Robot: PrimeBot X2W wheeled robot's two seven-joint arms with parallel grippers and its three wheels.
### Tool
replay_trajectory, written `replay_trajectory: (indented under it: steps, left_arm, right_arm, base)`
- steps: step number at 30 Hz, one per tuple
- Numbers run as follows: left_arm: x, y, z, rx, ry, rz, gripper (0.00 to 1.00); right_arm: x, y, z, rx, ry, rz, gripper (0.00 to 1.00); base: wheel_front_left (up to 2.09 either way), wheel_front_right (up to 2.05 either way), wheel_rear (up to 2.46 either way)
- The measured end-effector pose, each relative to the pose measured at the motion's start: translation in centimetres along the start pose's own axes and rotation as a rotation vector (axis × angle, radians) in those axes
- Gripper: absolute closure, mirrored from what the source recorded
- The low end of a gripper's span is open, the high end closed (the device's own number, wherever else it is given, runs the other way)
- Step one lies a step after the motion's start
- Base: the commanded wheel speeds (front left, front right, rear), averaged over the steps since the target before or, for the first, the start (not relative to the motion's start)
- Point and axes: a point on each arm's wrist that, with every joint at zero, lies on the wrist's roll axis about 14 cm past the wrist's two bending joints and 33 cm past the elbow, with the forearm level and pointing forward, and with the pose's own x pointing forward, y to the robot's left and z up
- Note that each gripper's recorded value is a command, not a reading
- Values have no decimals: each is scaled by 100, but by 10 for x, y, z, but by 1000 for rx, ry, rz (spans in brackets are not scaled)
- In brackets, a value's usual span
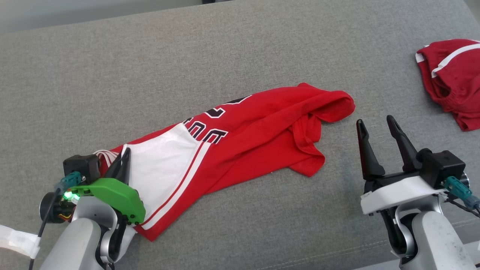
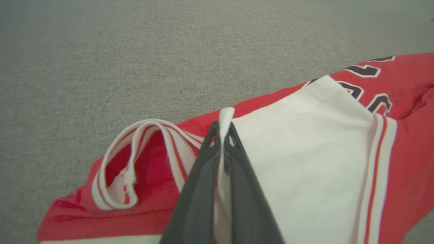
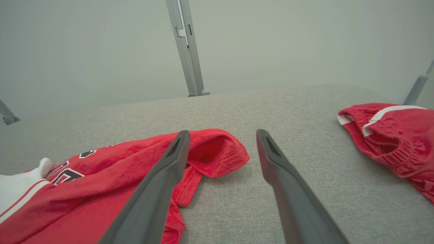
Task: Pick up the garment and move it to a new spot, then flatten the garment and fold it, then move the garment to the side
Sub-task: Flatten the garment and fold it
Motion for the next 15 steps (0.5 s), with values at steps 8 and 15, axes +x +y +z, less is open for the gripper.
replay_trajectory:
  steps: [8, 15]
  left_arm:
    - [-1, -2, 22, 23, -75, -9, 100]
    - [2, -2, 26, 31, -84, -18, 100]
  right_arm:
    - [9, -22, -3, -23, 8, -37, 0]
    - [30, -35, -27, -21, 73, -52, 0]
  base:
    - [0, 0, 0]
    - [0, 0, 0]
